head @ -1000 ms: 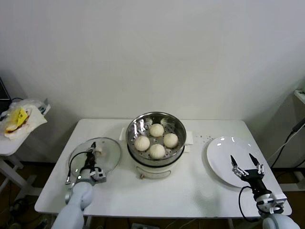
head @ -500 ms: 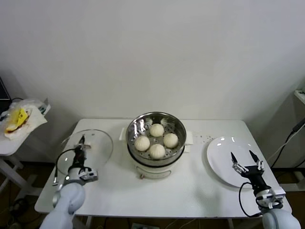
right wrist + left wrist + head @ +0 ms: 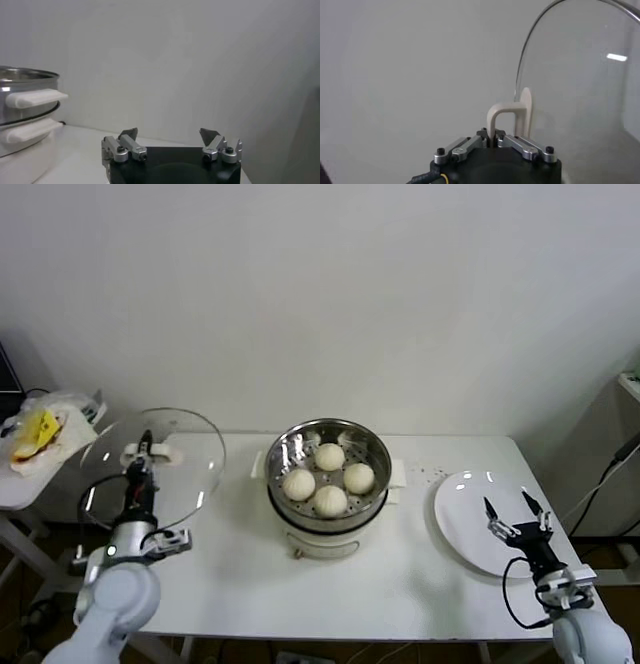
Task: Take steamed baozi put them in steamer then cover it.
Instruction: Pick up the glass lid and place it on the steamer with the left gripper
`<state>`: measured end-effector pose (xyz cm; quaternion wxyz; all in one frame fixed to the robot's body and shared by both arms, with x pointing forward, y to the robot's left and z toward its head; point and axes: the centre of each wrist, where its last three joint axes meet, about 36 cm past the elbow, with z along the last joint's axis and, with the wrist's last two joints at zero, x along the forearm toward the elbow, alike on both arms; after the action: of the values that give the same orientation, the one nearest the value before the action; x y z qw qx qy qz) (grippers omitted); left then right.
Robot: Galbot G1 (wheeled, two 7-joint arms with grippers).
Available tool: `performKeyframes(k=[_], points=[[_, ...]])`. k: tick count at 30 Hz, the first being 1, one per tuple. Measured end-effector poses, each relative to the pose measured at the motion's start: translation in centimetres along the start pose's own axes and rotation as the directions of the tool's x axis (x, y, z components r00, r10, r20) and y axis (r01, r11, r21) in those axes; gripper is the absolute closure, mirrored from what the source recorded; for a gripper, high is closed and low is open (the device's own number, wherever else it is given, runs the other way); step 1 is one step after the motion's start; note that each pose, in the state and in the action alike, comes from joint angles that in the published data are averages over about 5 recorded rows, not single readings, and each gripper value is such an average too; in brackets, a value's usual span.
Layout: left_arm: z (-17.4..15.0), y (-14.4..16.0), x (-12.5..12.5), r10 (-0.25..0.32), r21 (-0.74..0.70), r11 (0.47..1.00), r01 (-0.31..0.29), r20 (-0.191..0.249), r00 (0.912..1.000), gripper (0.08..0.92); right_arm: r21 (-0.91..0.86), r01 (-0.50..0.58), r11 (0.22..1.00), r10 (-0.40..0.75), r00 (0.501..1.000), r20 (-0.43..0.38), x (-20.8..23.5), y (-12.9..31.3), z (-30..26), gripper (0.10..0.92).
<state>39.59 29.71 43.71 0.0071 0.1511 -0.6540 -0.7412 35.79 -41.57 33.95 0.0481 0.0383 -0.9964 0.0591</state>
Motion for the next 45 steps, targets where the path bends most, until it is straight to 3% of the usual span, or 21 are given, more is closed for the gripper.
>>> performKeyframes(k=[7, 16, 31, 45], points=[[-4.7, 4.5, 0.1, -0.042, 0.058, 0.998, 0.038, 0.073, 0.9964, 0.848, 0.009, 0.008, 1.000, -0.008, 1.000, 0.003, -0.8, 0.2, 0.0, 0.200], [-13.5, 6.1, 0.0, -0.001, 0.113, 0.993, -0.017, 0.162, 0.9868, 0.848, 0.024, -0.001, 1.000, 0.000, 1.000, 0.010, -1.4, -0.2, -0.2, 0.200], [-26.8, 4.9, -1.1, 0.101, 0.154, 0.979, -0.132, 0.196, 0.9755, 0.848, 0.046, -0.036, 0.998, 0.036, 0.999, 0.006, -0.6, -1.8, 0.4, 0.200], [-30.8, 2.6, -0.8, 0.203, 0.126, 0.966, -0.227, 0.178, 0.9628, 0.848, 0.058, -0.040, 0.997, 0.040, 0.999, 0.008, -0.6, -2.0, 0.7, 0.200]])
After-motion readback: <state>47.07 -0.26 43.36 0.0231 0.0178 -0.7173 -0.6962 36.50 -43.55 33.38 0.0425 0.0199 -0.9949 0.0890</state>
